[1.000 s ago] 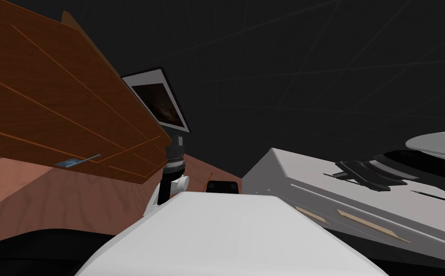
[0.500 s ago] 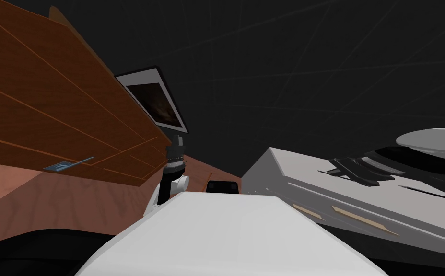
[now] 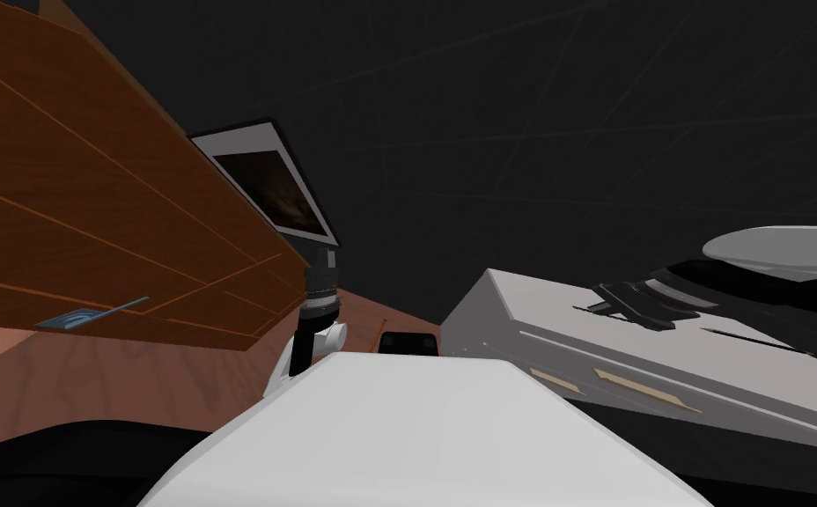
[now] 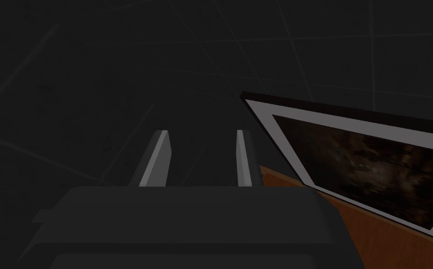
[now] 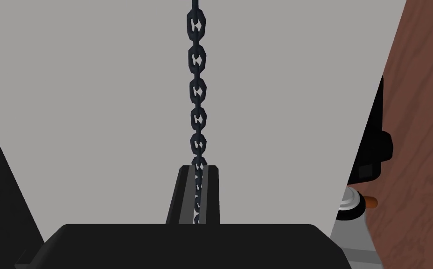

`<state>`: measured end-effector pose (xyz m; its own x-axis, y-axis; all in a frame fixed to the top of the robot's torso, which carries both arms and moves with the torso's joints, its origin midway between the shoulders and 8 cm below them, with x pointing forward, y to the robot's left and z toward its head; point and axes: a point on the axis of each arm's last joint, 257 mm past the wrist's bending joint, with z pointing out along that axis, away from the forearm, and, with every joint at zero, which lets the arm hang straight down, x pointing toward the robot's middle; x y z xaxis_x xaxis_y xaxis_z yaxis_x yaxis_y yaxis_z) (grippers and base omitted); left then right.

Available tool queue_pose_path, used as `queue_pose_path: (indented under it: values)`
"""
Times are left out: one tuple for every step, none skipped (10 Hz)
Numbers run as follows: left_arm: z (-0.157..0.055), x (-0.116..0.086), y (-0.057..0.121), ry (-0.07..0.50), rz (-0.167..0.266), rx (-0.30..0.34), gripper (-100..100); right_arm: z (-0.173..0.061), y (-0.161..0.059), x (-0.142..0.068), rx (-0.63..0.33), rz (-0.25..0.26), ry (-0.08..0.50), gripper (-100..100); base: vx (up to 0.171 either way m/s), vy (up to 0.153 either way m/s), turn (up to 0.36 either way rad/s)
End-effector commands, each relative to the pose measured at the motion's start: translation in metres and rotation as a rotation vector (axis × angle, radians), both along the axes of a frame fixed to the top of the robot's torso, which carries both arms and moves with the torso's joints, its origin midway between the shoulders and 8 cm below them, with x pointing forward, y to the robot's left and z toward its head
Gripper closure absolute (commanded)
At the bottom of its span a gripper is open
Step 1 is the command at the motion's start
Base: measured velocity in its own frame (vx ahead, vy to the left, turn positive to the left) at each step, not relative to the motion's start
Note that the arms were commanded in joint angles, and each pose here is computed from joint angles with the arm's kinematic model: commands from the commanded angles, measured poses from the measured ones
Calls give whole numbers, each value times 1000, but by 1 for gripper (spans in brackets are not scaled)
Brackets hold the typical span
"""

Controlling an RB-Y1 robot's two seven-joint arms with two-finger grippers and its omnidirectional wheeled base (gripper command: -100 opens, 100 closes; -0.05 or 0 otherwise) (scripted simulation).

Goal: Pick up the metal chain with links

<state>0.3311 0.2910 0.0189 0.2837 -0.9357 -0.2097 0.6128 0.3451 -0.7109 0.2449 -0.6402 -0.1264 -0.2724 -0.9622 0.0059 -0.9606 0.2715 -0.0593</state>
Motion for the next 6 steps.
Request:
queue_pose_path:
  values:
    - [0,0,0,0,0,0,0,3,12,8,0,15,2,100,9,-36,-160]
    - [0,0,0,0,0,0,0,3,12,8,0,15,2,100,7,-26,-39]
    - [0,0,0,0,0,0,0,5,21,13,0,27,3,100,9,-27,-56]
    - [0,0,0,0,0,0,0,7,29,18,0,39,4,100,16,-39,-128]
    - [0,0,0,0,0,0,0,6,24,14,0,33,3,100,8,-17,-25]
    - [0,0,0,0,0,0,0,6,24,15,0,33,3,0,0,0,0]
